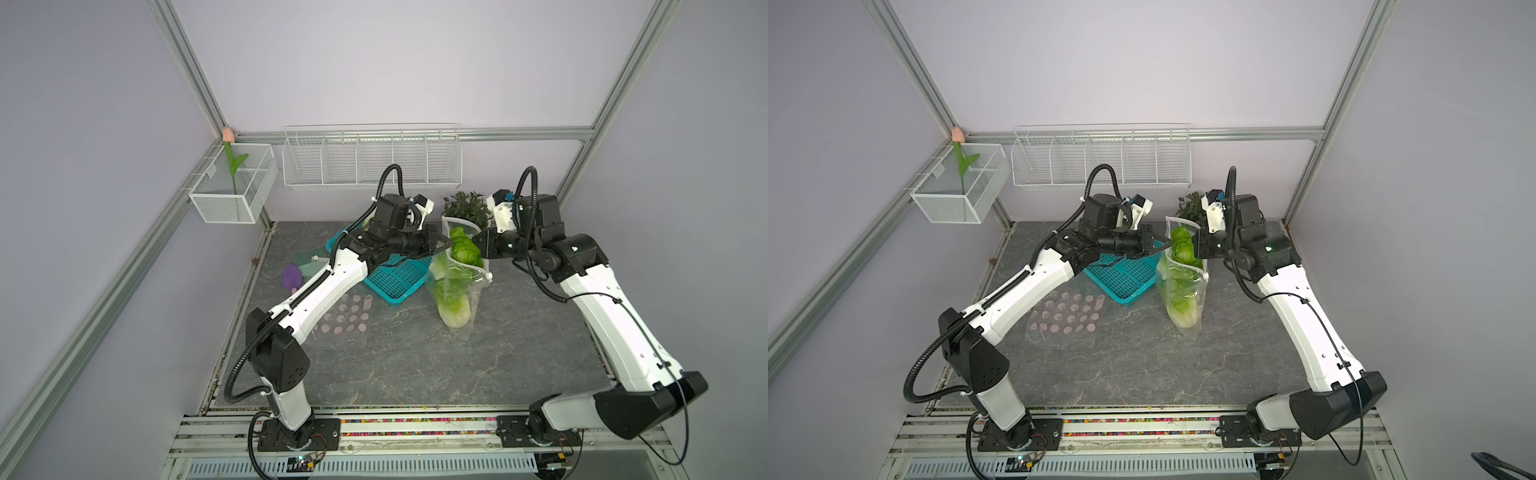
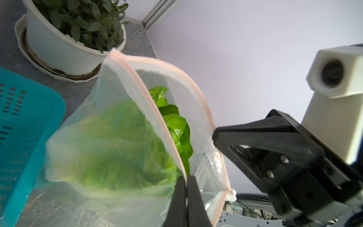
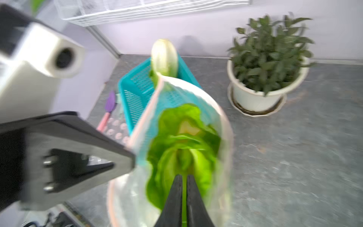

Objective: Put the chinese cabbages into a zipper bag and zip it
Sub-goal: Adjust the zipper food storage bag at the center of the board.

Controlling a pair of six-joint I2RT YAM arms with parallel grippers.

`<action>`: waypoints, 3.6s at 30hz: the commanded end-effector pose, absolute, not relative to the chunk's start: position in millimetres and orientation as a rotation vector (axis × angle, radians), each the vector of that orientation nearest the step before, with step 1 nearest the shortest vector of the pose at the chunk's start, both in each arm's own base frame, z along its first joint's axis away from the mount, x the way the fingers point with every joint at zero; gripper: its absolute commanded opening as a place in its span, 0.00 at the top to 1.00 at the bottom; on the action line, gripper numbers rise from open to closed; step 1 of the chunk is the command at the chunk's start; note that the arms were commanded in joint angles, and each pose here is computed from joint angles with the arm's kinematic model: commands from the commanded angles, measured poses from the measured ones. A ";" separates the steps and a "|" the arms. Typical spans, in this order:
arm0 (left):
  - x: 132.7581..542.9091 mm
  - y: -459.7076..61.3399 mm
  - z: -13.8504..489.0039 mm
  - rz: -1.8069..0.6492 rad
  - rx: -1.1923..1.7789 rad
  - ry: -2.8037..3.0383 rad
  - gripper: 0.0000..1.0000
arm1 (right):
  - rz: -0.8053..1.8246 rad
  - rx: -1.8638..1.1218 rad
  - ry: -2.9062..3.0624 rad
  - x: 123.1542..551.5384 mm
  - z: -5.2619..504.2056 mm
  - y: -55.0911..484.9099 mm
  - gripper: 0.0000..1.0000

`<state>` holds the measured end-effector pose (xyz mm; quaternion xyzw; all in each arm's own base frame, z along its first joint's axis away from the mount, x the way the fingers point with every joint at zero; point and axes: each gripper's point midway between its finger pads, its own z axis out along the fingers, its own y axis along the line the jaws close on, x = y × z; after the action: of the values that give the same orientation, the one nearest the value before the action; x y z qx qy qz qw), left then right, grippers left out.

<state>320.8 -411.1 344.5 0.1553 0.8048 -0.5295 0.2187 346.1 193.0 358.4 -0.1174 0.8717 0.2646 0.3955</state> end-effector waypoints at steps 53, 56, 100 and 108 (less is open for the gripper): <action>371.8 -381.0 311.2 -1.545 0.076 2.208 1.00 | 0.404 -0.444 1.882 327.4 296.1 174.5 0.77; 371.7 -381.3 311.7 -1.548 0.082 2.208 1.00 | 0.406 -0.432 1.883 329.7 294.8 173.9 0.77; 315.6 -354.2 396.8 -0.896 0.943 1.722 0.02 | 0.542 -0.992 1.756 295.6 353.7 186.6 0.93; 283.8 -398.3 384.0 -0.984 1.302 1.565 0.01 | 0.570 -1.039 1.762 295.7 353.3 184.5 0.93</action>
<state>305.0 -382.1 400.7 0.4427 0.6649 -0.3971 0.4519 301.8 178.8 341.6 -0.3943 0.7536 0.2238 0.4760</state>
